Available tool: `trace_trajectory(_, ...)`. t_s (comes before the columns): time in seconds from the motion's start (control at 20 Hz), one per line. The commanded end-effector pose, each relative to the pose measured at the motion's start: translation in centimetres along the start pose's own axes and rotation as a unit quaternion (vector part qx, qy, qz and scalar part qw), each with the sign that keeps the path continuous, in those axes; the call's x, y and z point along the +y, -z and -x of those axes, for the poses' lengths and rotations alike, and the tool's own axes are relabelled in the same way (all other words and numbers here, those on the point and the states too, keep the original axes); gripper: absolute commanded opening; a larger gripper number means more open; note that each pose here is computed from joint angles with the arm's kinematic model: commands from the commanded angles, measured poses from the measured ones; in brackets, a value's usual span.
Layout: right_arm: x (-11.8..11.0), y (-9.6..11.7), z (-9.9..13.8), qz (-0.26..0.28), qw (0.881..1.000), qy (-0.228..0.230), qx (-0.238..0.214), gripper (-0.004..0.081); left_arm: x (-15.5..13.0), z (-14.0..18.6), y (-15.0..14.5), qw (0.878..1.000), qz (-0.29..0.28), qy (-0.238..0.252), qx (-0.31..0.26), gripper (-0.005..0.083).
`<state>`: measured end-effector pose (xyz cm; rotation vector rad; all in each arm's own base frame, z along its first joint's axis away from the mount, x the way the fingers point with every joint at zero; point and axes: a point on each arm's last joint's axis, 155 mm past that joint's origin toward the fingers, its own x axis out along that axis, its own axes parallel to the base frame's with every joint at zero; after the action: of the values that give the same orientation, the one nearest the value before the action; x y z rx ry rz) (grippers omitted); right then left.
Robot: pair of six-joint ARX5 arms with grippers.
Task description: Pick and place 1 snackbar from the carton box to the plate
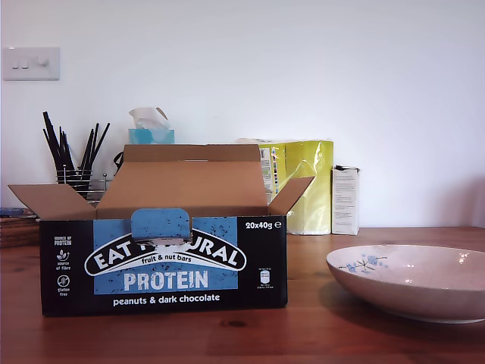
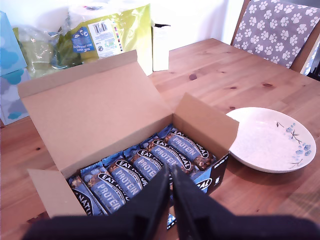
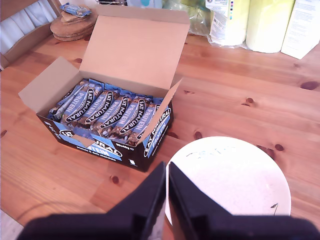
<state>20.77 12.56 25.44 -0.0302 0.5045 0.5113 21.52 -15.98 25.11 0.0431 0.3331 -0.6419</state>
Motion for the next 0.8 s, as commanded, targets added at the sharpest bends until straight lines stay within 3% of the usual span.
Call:
trace_trajectory(0.0,0.4,-1.2,0.0,0.013,1.0,-0.01,-0.026,-0.0013,-0.2,-0.1,0.7,1.0,0.003,0.008,0.007,-0.0024)
trace_trajectory(0.55,-0.7,-1.4,0.0,0.03,0.999,0.022,-0.029,-0.0013,-0.1,0.0,1.9,0.999,0.001,0.005,0.031,-0.0024)
trace_trajectory(0.75,-0.9,-0.5,-0.4,0.035,0.999,0.024,-0.029,-0.0013,0.3,0.0,2.0,0.999,-0.014,-0.006,0.032,-0.0024)
